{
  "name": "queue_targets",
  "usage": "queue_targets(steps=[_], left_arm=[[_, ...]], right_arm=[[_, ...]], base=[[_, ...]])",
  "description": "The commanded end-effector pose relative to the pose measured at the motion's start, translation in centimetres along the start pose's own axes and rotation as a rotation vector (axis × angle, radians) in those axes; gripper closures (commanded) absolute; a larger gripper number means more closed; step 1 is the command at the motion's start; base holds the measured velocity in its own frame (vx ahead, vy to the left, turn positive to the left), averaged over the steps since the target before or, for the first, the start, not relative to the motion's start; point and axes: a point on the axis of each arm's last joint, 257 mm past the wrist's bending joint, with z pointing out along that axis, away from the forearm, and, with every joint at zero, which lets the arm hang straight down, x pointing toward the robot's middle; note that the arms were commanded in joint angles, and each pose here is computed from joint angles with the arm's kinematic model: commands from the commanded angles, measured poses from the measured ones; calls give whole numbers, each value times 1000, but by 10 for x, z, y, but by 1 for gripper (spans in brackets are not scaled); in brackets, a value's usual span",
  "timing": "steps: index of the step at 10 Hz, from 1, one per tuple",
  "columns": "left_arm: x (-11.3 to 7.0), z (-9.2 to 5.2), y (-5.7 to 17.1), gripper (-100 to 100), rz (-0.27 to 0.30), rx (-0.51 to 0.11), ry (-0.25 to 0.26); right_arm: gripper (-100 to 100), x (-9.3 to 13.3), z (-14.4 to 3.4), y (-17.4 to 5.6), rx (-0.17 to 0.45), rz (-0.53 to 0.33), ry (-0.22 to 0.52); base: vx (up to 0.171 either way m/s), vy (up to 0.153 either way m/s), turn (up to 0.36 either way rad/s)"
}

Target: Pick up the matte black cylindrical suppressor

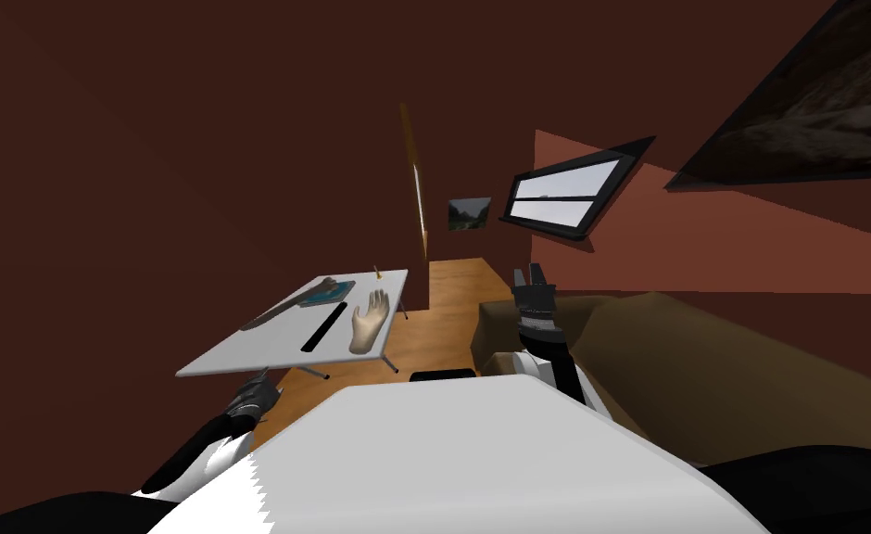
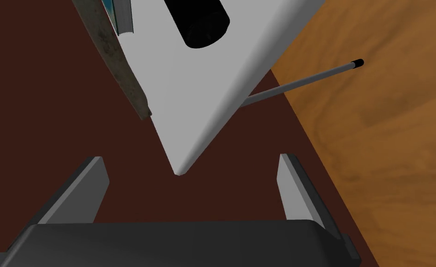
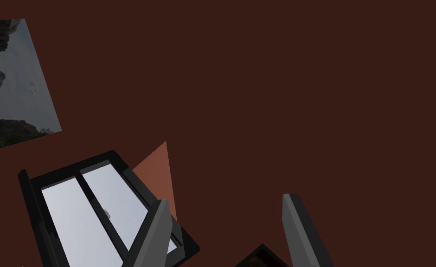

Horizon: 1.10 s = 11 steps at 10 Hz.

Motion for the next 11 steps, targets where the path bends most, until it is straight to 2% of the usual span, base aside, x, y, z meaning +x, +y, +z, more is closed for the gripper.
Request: queue_targets(steps=[1,2,3,4,5,6,7,8,9,10,11], left_arm=[[-25,1,13,-100,-17,-48,-42],[-54,-1,18,-100,-50,-87,-93],[-60,-1,26,-100,-52,-107,-105],[-87,-4,30,-100,-89,-144,-155],[-93,-6,38,-100,-92,-164,-168],[-117,-10,40,-100,-130,-194,-213],[-124,-12,50,-100,-136,-219,-228],[-145,-18,50,-100,-178,-244,-266],[-152,-21,62,-100,-185,-272,-285],[-177,-29,69,-100,-235,-302,-333],[-178,-32,74,-100,-238,-324,-339]], right_arm=[[0,0,0,0,0,0,0],[0,0,0,0,0,0,0],[0,0,0,0,0,0,0],[0,0,0,0,0,0,0],[0,0,0,0,0,0,0],[0,0,0,0,0,0,0],[0,0,0,0,0,0,0],[0,0,0,0,0,0,0],[0,0,0,0,0,0,0],[0,0,0,0,0,0,0],[0,0,0,0,0,0,0]], base=[[111,-42,-22],[133,-36,-38],[125,-33,-30],[153,-51,-45],[132,-61,-26],[160,-55,-54],[122,-1,-26],[126,19,-52],[139,19,-26],[156,22,-50],[131,4,-10]])
